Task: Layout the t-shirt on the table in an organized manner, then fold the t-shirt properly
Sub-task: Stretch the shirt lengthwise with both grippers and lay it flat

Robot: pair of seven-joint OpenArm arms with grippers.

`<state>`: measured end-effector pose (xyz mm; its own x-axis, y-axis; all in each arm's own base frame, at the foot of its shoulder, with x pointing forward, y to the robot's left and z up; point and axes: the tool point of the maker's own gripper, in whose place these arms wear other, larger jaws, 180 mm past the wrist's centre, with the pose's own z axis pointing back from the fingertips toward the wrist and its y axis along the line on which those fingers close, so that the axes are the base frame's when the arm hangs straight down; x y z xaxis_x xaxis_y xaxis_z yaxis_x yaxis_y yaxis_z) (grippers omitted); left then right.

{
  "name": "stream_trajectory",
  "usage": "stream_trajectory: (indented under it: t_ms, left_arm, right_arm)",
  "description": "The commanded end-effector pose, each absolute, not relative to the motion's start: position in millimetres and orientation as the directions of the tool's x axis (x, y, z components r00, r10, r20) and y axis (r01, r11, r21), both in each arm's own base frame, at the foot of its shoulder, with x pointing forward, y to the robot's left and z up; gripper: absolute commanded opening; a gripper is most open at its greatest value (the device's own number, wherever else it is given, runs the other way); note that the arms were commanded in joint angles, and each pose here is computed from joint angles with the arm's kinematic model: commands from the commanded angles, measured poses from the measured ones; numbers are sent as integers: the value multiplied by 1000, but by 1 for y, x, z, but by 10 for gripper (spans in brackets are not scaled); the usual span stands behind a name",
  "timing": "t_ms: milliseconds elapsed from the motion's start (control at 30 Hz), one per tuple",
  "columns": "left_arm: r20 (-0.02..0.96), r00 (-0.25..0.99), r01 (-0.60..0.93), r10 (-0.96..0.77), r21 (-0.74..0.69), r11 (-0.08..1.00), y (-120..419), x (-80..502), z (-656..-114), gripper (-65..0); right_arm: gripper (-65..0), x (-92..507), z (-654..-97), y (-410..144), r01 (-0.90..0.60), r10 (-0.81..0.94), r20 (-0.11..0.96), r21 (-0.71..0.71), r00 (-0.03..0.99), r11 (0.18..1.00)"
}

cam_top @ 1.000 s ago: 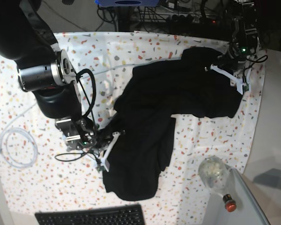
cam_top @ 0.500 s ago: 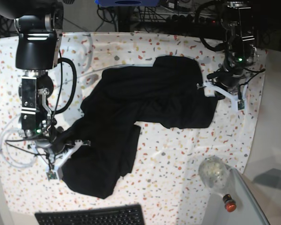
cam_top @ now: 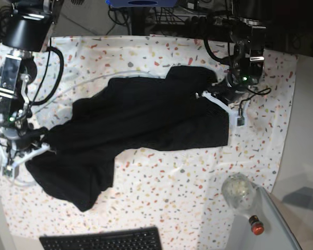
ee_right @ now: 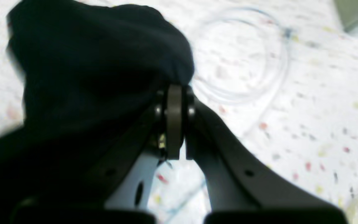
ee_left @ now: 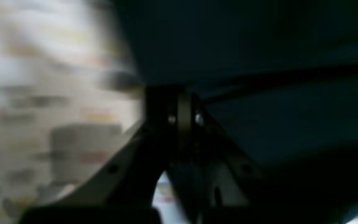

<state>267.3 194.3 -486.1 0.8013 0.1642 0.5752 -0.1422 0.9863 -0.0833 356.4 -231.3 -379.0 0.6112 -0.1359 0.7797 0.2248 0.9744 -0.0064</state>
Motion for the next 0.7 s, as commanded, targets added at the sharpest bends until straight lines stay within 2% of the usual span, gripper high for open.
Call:
stream_trajectory:
  t_ms: [0,167,300,333,400,467,533,667]
  left_arm:
    - [598,785,-160,164,-60,985,210,272,-479,-650]
    - [638,758,-188,139,10,982,255,287,-460,-650]
    - [670,730,-222,139,40,974,284,299,-443,-650]
    - [685,710,-257,163,38,966,296,301,-436,-650]
    - [714,669,-326,208,30,945,320,305,-423,-650]
    - [738,635,-363,228,24,932,333,307,-411,-650]
    - [757,615,-360,222,19,933,331,308,-401,-650]
    - [756,617,-309,221,-26,951,290,303,-405,-650]
  right_arm:
    - [-650,352,-380,-219,200,-128,781,4,612,980]
    - [-650,299,-430,-148,57,-71,640,44,765,997]
    - [-650,282,-420,-111,-44,0,602,58,798,997]
    - [-591,281,-411,-106,-64,17,610,55,792,996]
    - [-431,286,-386,-107,-85,42,655,34,755,996]
    - [-323,298,-365,-120,-87,68,710,-9,701,996]
    - [-267,324,-343,-150,-42,76,769,-64,635,997]
    - [-248,381,-353,-221,90,22,763,-105,646,990]
